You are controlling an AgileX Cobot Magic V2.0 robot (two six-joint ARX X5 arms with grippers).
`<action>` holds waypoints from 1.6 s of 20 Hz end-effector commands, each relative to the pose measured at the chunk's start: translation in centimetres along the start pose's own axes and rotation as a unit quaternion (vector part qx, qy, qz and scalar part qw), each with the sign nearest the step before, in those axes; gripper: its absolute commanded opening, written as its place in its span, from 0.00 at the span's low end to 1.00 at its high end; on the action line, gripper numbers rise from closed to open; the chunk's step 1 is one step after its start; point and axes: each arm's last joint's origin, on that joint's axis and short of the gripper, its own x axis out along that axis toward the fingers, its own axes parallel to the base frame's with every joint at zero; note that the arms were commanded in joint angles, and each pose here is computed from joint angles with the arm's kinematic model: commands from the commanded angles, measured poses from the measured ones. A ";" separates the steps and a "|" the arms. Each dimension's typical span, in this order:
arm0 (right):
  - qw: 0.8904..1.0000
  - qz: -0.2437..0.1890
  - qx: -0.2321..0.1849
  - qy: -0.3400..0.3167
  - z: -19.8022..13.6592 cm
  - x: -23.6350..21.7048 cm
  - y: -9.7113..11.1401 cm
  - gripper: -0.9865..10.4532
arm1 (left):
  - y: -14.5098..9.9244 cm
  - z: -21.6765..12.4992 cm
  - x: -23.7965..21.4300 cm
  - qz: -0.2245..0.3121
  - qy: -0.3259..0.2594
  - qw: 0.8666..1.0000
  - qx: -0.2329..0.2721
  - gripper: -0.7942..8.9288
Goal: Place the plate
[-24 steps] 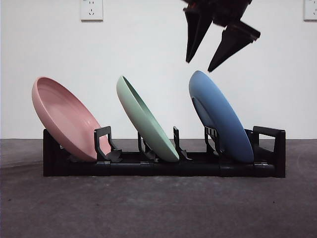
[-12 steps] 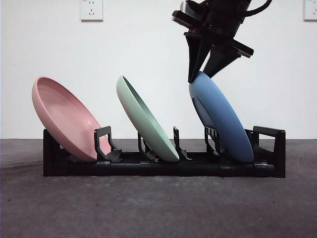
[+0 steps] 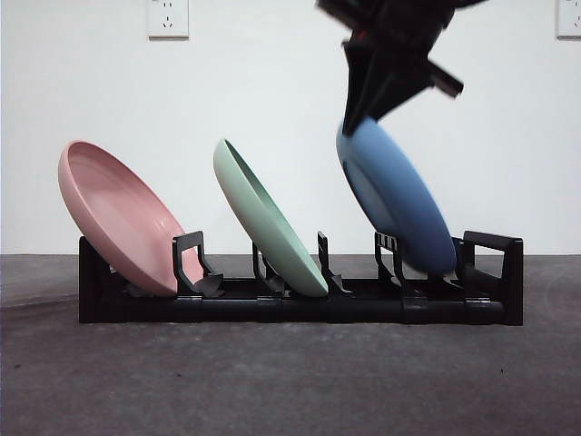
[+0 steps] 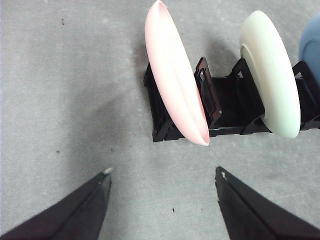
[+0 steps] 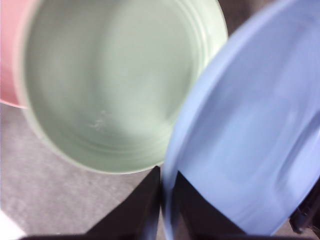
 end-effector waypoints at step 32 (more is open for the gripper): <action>0.892 -0.023 -0.451 -0.020 -26.2 -3.2 9.0 0.10 | -0.2 0.5 -0.3 -0.003 -0.012 1.000 0.004 0.42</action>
